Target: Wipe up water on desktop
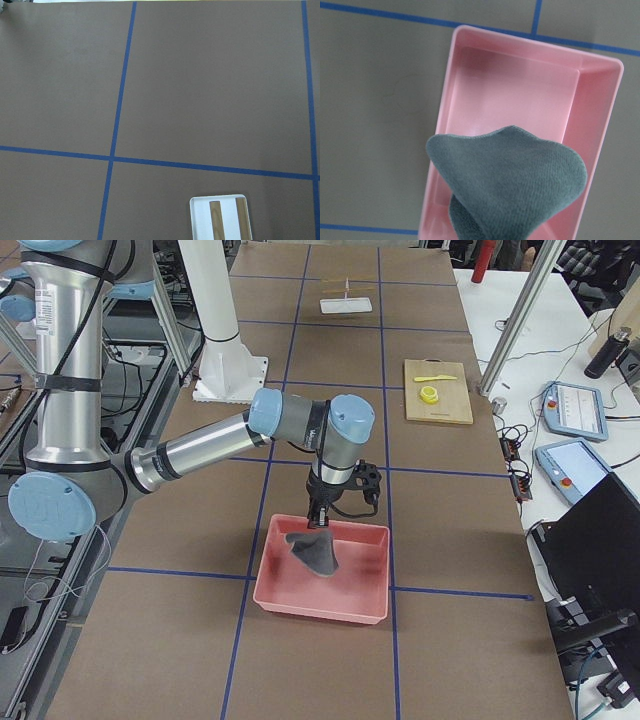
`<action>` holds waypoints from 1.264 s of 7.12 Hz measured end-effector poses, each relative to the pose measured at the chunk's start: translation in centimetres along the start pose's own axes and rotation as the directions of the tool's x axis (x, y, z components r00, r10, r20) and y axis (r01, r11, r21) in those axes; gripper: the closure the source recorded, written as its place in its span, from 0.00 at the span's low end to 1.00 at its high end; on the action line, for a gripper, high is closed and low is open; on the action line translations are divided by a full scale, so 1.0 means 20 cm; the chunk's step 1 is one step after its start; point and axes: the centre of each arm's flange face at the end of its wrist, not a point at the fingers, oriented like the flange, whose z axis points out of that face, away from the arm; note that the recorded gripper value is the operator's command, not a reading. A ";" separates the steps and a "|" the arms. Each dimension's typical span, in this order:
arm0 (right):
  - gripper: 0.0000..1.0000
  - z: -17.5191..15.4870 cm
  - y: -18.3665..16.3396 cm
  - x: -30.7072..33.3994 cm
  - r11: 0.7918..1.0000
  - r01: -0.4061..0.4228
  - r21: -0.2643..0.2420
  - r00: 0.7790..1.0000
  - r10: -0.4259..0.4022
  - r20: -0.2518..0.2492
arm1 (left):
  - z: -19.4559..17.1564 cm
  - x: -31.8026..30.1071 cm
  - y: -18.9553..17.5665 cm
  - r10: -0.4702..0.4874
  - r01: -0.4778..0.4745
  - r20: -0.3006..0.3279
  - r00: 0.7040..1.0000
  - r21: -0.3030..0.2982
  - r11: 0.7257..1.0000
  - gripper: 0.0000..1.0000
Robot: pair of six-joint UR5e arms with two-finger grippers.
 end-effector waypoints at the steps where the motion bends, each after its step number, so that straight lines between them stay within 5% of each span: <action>1: 0.00 0.03 -0.02 0.04 1.000 0.001 0.005 1.000 -0.001 -0.001 | 0.02 -0.02 0.00 0.011 -0.011 0.005 1.000 -0.008 1.000 0.02; 6: 0.00 0.05 -0.18 0.29 0.974 0.076 0.212 0.997 -0.067 -0.048 | 0.14 -0.53 0.11 0.068 -0.062 0.064 0.996 -0.088 0.994 0.02; 9: 0.00 0.27 -0.26 0.49 0.973 0.049 0.225 0.999 -0.048 -0.012 | 0.37 -0.95 0.18 0.001 -0.005 -0.020 1.000 -0.204 0.979 0.02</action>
